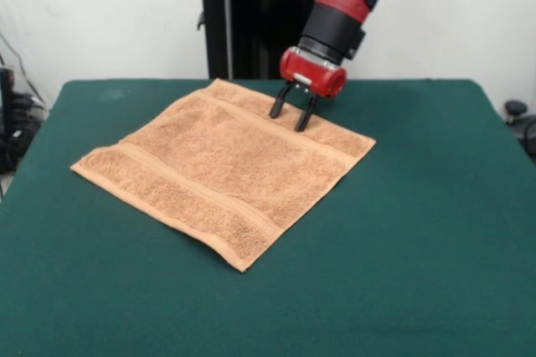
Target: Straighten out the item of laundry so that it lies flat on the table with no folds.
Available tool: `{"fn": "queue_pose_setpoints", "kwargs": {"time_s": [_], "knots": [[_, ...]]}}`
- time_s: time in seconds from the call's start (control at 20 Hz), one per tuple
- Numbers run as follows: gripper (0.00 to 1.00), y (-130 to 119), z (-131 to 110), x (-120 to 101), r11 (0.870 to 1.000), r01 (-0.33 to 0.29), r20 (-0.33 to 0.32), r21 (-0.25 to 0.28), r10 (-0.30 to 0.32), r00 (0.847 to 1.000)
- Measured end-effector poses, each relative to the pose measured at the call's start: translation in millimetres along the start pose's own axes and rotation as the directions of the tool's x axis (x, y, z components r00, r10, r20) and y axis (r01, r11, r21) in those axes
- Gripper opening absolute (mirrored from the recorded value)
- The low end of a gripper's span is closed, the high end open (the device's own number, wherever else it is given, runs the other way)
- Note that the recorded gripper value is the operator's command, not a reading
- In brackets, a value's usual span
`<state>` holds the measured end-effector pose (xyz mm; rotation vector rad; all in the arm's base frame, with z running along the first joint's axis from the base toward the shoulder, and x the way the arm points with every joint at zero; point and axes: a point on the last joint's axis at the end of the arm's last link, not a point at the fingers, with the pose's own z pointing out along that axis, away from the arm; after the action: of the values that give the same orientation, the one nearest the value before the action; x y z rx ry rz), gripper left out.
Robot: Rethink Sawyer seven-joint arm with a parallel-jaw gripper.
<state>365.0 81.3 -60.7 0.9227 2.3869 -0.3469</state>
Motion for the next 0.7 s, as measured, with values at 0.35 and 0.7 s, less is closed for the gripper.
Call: {"fn": "queue_pose_setpoints", "kwargs": {"time_s": [0.35, 0.7], "knots": [[1.0, 3.2, -0.2, 1.6, 1.0, -0.02, 0.007, 0.022, 0.02, 1.0], [1.0, 7.8, -0.9, 2.0, 0.997, -0.062, 0.005, 0.049, 0.062, 0.998]]}}
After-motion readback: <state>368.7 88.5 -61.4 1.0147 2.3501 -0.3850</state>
